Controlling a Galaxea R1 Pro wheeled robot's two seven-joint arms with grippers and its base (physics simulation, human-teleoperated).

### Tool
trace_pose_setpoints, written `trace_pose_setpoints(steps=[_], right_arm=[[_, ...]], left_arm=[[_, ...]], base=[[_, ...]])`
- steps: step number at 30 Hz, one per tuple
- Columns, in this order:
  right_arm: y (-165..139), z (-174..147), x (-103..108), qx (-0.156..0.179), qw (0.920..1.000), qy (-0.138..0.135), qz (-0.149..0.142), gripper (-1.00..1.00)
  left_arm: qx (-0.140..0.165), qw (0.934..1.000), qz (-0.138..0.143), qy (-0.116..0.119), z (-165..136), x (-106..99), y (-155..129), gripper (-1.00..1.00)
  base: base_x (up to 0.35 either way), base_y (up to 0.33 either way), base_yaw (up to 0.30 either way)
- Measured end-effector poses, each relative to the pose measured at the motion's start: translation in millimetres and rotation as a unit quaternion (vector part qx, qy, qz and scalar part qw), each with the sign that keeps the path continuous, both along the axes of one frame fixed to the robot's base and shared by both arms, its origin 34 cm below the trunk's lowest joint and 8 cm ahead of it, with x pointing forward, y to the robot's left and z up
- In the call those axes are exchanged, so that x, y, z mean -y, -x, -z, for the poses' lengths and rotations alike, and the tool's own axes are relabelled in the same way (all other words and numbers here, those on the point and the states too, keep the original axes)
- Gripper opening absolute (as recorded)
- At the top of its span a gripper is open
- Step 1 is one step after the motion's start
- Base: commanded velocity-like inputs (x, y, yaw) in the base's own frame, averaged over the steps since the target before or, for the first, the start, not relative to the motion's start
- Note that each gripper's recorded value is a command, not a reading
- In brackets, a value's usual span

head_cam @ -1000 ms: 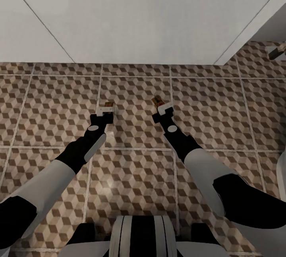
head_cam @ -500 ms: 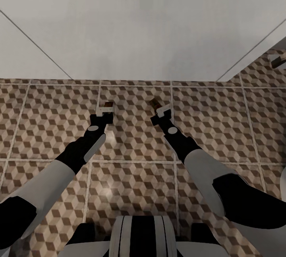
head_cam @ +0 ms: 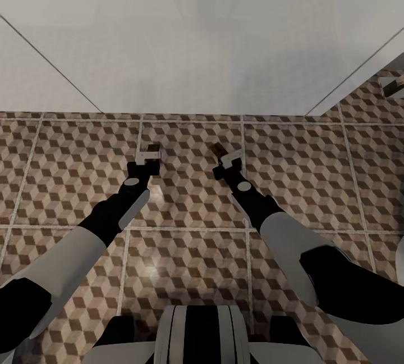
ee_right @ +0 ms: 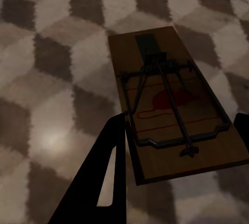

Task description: Take the four mousetraps from the cabinet in the bathroom and place them on the bathroom floor. Make sure all four end up on the same floor surface, and ensure that at least two of them are either under or directly next to the same bathroom sink.

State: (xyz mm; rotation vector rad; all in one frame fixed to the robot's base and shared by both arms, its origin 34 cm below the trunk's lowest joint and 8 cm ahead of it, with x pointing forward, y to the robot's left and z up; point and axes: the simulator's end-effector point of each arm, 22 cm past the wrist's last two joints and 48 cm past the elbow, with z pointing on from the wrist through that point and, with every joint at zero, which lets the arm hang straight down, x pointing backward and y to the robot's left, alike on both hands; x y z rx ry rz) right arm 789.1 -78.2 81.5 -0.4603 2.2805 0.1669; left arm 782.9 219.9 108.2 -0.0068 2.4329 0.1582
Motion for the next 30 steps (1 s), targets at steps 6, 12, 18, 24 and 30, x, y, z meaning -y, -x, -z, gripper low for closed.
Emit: trace_pose_setpoints(steps=[6, 12, 18, 24, 30], right_arm=[[9, 6, 0, 0.000, 1.0000, -0.004, -0.002, -1.00], [19, 13, 1, -0.006, 1.0000, -0.004, -0.004, -1.00], [20, 13, 1, -0.007, 1.0000, -0.004, -0.004, -1.00], [20, 14, 1, -0.007, 1.0000, -0.004, -0.004, -1.00], [20, 14, 1, -0.007, 1.0000, -0.004, -0.004, -1.00]], left_arm=[[0.000, 1.0000, 0.002, 0.001, 0, 3, 0, -1.00], [-0.001, 1.0000, 0.007, 0.001, 0, 6, 1, -1.00], [-0.002, 1.0000, 0.008, 0.000, 1, 6, 2, -1.00], [-0.002, 1.0000, 0.007, 0.000, 1, 5, 2, -1.00], [-0.004, 1.0000, 0.007, -0.001, 2, 5, 3, -1.00]], base=[[0.000, 0.000, 0.000], [0.000, 0.000, 0.000], [0.000, 0.000, 0.000], [0.038, 0.000, 0.000], [0.169, 0.000, 0.000]])
